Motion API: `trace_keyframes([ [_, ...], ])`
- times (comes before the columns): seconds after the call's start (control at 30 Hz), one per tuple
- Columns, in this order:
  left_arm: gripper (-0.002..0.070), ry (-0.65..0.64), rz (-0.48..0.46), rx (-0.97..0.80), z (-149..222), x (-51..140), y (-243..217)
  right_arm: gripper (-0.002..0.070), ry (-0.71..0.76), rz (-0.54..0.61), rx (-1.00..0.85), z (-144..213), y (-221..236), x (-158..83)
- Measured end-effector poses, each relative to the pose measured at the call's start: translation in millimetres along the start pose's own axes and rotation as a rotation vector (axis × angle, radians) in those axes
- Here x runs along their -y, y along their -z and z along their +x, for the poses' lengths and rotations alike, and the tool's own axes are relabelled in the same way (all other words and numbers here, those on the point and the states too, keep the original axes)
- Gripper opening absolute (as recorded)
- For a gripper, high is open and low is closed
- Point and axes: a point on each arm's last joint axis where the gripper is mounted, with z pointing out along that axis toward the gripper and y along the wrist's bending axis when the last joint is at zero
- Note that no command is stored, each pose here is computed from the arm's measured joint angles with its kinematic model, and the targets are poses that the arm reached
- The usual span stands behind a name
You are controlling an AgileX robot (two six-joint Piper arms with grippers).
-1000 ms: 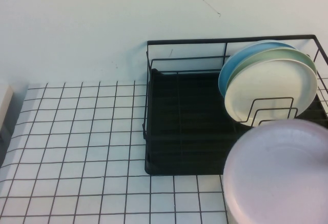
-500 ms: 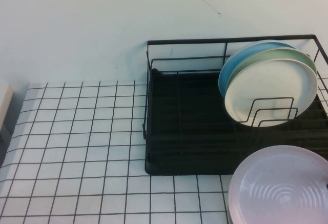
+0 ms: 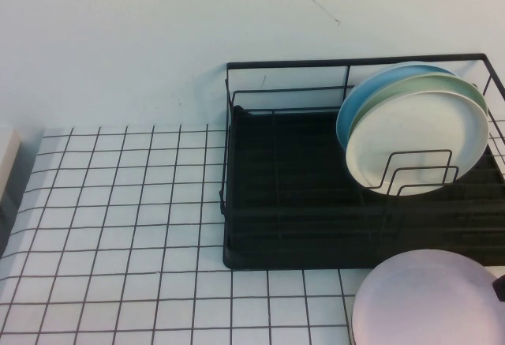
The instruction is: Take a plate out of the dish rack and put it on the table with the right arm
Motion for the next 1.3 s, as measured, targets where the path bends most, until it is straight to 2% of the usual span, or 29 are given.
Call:
trace_keyframes([
  [0.1,-0.0003,0.000,0.000,0.000,0,0.0,0,0.0300,0.050,0.028,0.029,-10,12,-1],
  [0.17,-0.0003,0.000,0.000,0.000,0,0.0,0,0.0281,0.091,0.050,0.057,-16,25,-3],
  [0.27,-0.0003,0.000,0.000,0.000,0,0.0,0,0.0183,0.155,0.088,0.104,-23,48,-10],
  [0.33,-0.0003,-0.004,0.000,0.000,0,0.0,0,0.0083,0.201,0.122,0.153,-25,67,-17],
  [0.43,-0.0003,-0.004,0.000,0.000,0,0.0,0,0.0025,0.259,0.175,0.260,-20,97,-33],
  [0.63,-0.0003,-0.004,0.000,0.000,0,0.0,0,0.0006,0.399,0.382,0.579,19,147,-65],
  [0.77,-0.0003,-0.004,0.000,0.000,0,0.0,0,0.0004,0.431,0.516,0.751,56,149,-73],
  [0.87,-0.0003,-0.004,0.000,0.000,0,0.0,0,0.0002,0.421,0.581,0.823,81,134,-71],
  [1.03,-0.0003,-0.004,0.000,0.000,0,0.0,0,0.0000,0.399,0.609,0.831,107,105,-63],
  [1.3,-0.0003,-0.004,0.000,0.000,0,0.0,0,0.0000,0.384,0.586,0.771,118,83,-57],
])
